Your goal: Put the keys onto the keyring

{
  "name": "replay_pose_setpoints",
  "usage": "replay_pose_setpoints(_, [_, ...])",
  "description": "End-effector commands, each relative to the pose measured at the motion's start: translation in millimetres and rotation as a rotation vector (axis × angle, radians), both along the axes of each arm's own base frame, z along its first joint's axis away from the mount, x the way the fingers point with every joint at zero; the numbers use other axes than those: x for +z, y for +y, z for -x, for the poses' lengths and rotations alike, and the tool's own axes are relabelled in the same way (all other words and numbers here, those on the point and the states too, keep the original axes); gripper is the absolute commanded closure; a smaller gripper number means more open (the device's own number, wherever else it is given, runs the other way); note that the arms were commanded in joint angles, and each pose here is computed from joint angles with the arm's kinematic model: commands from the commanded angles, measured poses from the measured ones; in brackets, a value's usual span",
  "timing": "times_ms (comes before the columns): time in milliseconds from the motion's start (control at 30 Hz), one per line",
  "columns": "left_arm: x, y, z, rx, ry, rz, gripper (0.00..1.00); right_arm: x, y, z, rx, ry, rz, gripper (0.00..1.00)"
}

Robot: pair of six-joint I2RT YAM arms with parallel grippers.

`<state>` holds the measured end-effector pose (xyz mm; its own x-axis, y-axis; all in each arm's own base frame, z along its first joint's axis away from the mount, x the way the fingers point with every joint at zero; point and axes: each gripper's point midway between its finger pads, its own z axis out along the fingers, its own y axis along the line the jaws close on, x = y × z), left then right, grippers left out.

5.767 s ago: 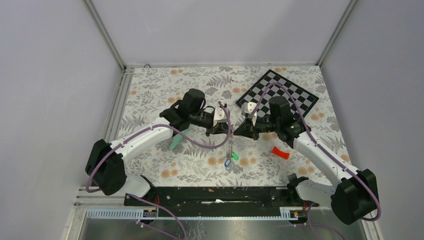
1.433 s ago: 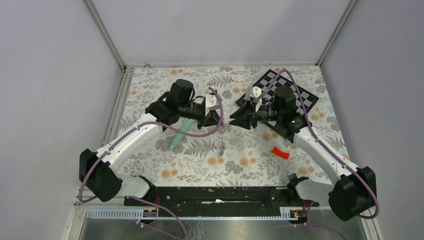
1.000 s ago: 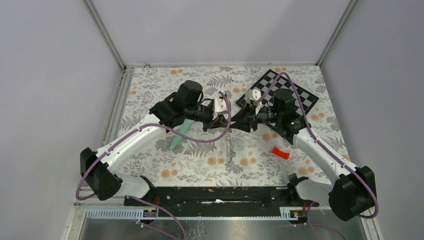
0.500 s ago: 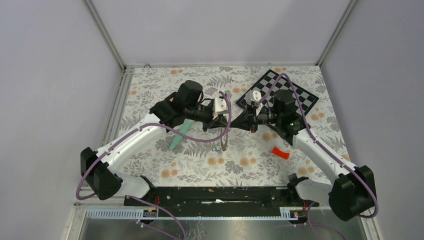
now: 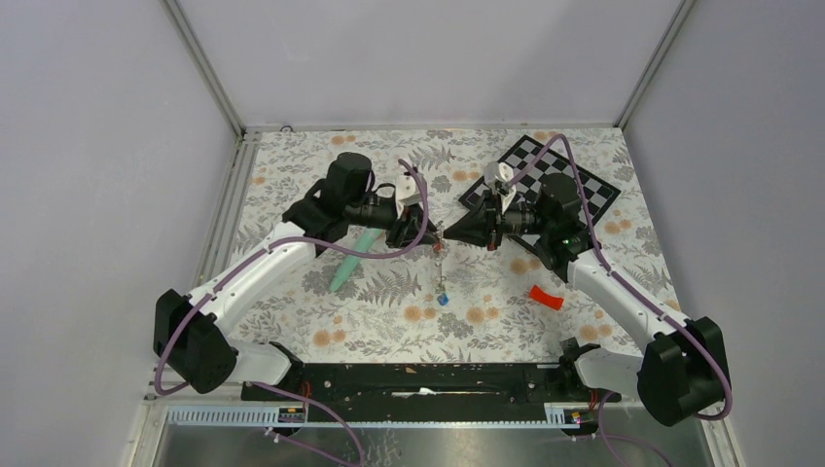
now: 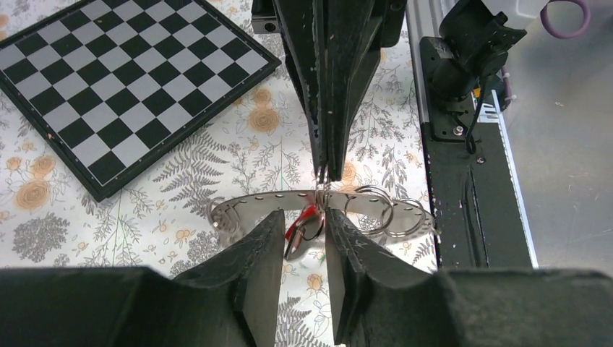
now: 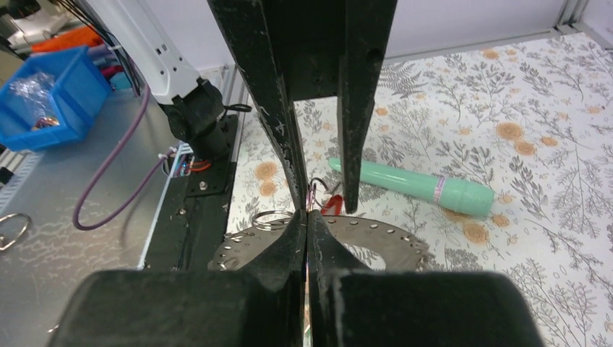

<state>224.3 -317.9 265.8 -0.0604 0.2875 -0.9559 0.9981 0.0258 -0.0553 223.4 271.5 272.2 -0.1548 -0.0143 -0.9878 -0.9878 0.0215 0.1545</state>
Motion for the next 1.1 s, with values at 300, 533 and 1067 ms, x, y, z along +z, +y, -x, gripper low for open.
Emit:
replay_pose_setpoints(300, [27.2,0.5,8.3,-0.085,-0.087,0.108,0.66,24.0,-1.8,2.4,0.025,-0.054,-0.073,1.00])
replay_pose_setpoints(533, [22.8,7.1,4.8,-0.070,-0.156,0.064,0.92,16.2,-5.0,-7.1,-0.028,-0.060,-0.046,1.00])
replay_pose_setpoints(1067, [-4.7,-10.2,3.0,-0.045,-0.213,-0.036,0.99,15.7,-5.0,-20.5,-0.099,-0.024,-0.042,1.00])
